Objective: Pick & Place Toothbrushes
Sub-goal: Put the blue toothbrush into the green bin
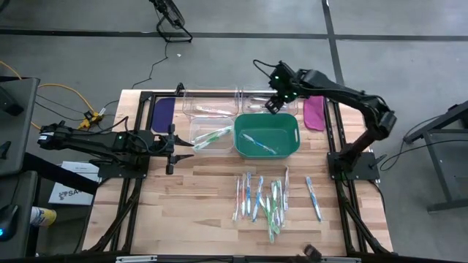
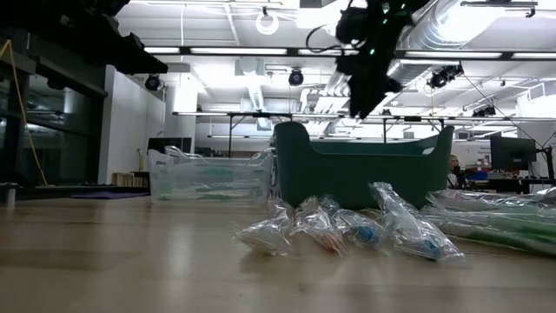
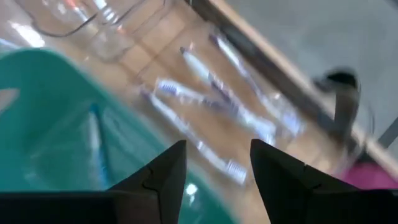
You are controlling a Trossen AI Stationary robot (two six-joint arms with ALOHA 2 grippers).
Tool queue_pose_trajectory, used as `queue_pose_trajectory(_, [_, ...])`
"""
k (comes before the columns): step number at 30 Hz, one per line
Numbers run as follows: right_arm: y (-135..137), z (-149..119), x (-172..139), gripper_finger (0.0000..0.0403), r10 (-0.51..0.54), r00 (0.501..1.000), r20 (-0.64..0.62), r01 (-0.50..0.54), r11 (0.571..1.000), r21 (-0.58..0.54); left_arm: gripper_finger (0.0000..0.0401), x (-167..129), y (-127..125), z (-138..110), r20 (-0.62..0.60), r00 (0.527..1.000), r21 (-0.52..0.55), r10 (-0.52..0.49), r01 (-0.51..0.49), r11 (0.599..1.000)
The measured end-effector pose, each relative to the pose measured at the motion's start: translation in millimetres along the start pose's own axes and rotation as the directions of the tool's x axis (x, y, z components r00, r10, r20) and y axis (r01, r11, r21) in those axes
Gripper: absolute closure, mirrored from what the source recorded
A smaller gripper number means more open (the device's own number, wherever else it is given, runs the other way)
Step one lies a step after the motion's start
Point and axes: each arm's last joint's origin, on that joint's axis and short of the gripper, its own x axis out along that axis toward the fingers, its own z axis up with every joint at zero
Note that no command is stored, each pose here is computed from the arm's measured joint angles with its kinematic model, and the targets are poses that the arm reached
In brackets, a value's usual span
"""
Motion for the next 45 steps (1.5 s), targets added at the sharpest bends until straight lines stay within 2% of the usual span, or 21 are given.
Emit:
queue_pose_trajectory(6, [0.3,-28.7,-43.5,0.0231,0.039,0.995,-0.096,-0.020,0.980,0.196,0.0235,0.0,0.0,-0.2,-0.002,1.000,0.000,0.000,0.000,1.000])
queue_pose_trajectory(11, [10.8,-60.2,-73.1,0.0231,0.020,0.974,-0.226,0.042,0.963,0.268,0.0235,0.0,-0.1,-0.8,-0.008,1.000,0.002,-0.001,0.001,1.000])
queue_pose_trajectory(14, [21.9,-78.7,-82.2,0.0234,-0.013,0.968,-0.251,0.086,0.956,0.279,0.0235,0.0,-0.3,-2.4,-0.024,1.000,0.005,-0.003,0.003,1.000])
queue_pose_trajectory(19, [41.7,-116.6,-75.4,0.0244,-0.012,0.952,-0.307,0.117,0.939,0.325,0.0235,-0.2,-0.7,-5.3,-0.054,0.999,0.011,-0.006,0.007,1.000])
queue_pose_trajectory(26, [69.9,-175.2,-51.9,0.0262,-0.015,0.893,-0.450,0.194,0.914,0.355,0.0235,-0.1,-0.8,-4.9,-0.050,0.999,0.010,-0.011,0.011,1.000])
queue_pose_trajectory(32, [90.1,-207.3,-46.7,0.0267,-0.020,0.878,-0.478,0.226,0.898,0.377,0.0235,-0.1,-0.7,-4.9,-0.049,0.999,0.010,-0.011,0.011,1.000])
queue_pose_trajectory(39, [108.5,-234.6,-48.4,0.0251,0.017,0.885,-0.466,0.195,0.894,0.403,0.0235,-0.1,-0.8,-4.9,-0.049,0.999,0.010,-0.011,0.012,1.000])
queue_pose_trajectory(45, [111.1,-265.4,-32.0,0.0215,0.011,0.871,-0.492,0.222,0.884,0.412,0.0235,-0.1,-0.8,-4.9,-0.049,0.999,0.010,-0.011,0.012,1.000])
